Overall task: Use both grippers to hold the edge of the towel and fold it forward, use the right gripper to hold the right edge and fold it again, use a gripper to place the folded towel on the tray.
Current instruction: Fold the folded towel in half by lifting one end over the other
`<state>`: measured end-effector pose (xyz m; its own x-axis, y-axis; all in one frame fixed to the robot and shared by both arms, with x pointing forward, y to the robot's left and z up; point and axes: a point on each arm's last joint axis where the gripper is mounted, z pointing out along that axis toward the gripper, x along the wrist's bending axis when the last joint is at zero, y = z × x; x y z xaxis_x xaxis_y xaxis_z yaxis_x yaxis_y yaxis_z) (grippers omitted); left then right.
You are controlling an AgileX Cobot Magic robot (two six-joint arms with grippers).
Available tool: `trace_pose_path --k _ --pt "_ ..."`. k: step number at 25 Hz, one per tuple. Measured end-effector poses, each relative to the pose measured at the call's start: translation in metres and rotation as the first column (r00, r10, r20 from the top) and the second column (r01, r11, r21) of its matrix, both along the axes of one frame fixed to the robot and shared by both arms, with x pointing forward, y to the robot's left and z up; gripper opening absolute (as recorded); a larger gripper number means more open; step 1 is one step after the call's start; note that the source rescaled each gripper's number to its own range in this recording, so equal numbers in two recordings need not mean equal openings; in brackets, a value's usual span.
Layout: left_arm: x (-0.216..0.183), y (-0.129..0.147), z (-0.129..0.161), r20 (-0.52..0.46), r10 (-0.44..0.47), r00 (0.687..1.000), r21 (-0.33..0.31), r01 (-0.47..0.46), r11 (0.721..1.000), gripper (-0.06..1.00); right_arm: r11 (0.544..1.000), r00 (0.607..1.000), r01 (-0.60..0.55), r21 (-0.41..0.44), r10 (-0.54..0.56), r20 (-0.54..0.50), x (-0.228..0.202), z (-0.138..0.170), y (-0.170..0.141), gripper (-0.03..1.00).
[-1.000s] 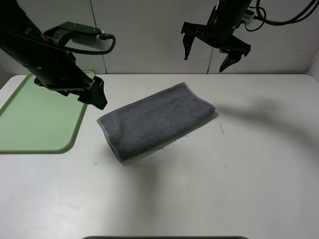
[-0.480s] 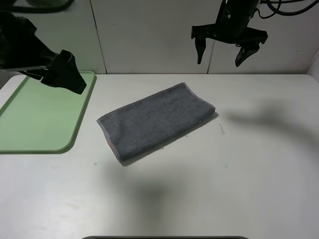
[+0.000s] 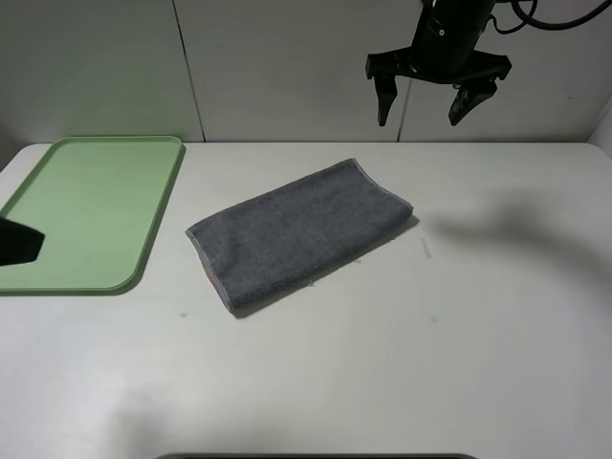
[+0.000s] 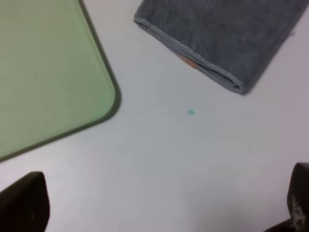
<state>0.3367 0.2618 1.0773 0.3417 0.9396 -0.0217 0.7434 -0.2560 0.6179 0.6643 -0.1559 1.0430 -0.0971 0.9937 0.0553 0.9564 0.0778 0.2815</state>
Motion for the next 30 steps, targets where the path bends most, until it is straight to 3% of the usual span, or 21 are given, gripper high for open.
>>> trace_pose_path --k 8,14,21,30 --pt "-0.075 0.031 -0.001 0.154 -0.03 0.988 -0.03 0.034 0.999 1.0 0.998 0.999 -0.045 0.048 0.046 -0.014 -0.002 0.0 0.005 1.0" --pt "-0.112 0.041 -0.008 0.197 -0.05 0.979 -0.102 0.071 0.992 1.0 0.997 0.998 -0.052 0.052 0.053 -0.015 -0.002 0.0 0.006 1.0" --pt "-0.119 0.041 -0.033 0.173 -0.05 0.984 -0.136 0.074 0.988 1.0 0.997 0.998 -0.054 0.058 0.056 -0.019 -0.002 0.0 0.006 1.0" --pt "-0.12 0.04 -0.035 0.178 -0.054 0.982 -0.155 0.082 0.985 1.0 0.997 0.998 -0.054 0.058 0.056 -0.019 -0.002 0.0 0.006 1.0"
